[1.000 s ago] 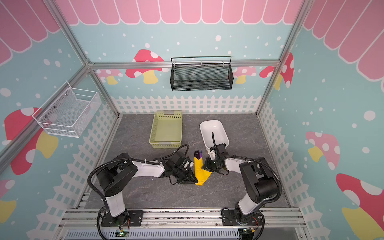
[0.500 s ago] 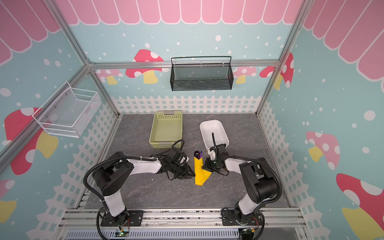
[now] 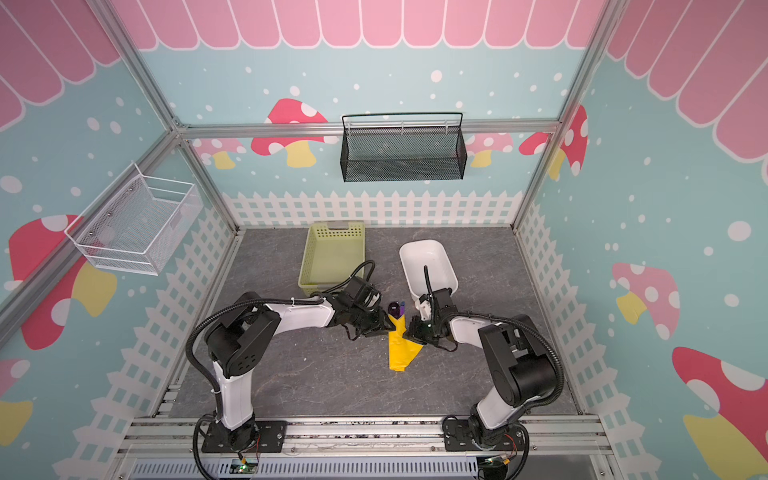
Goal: Place the utensils on the paper napkin and roll it up
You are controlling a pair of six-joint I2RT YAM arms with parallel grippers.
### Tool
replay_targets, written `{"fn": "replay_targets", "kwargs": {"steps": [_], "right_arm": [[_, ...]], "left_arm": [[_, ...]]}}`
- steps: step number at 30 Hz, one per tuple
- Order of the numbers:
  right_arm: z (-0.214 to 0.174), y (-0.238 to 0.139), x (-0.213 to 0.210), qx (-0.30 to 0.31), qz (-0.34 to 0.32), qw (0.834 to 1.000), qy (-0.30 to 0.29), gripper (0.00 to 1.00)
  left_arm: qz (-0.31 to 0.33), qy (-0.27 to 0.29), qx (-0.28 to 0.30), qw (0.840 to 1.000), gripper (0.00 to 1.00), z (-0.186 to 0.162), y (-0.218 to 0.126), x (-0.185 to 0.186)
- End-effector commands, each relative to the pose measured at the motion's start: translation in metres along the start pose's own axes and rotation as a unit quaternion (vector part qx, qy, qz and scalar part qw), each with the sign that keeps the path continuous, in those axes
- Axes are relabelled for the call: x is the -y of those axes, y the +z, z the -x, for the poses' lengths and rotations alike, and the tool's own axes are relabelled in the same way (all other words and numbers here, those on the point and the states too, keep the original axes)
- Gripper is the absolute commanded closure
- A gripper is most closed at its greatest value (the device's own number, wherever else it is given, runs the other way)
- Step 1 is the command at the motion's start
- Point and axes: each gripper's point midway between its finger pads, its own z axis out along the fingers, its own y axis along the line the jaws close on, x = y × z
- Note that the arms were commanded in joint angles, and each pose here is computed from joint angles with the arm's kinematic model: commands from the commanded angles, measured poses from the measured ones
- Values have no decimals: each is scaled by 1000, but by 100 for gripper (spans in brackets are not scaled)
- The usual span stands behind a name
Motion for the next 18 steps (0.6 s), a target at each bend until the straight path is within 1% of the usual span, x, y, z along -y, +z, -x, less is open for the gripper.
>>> {"fn": "replay_targets", "kwargs": {"steps": [1,10,18], "right_arm": [[-36,6,30,-52,-47,997,36,99],[-36,9,31,-54,-45,997,37,99],[-34,11,29,-54,-39,997,36,99]], "left_arm": [[125,-27,-2,992,61,-6,16,-71],[130,-33,-21,991,61,-9,29,-80],[139,-26,-47,989,62,-31,32,-85]]}}
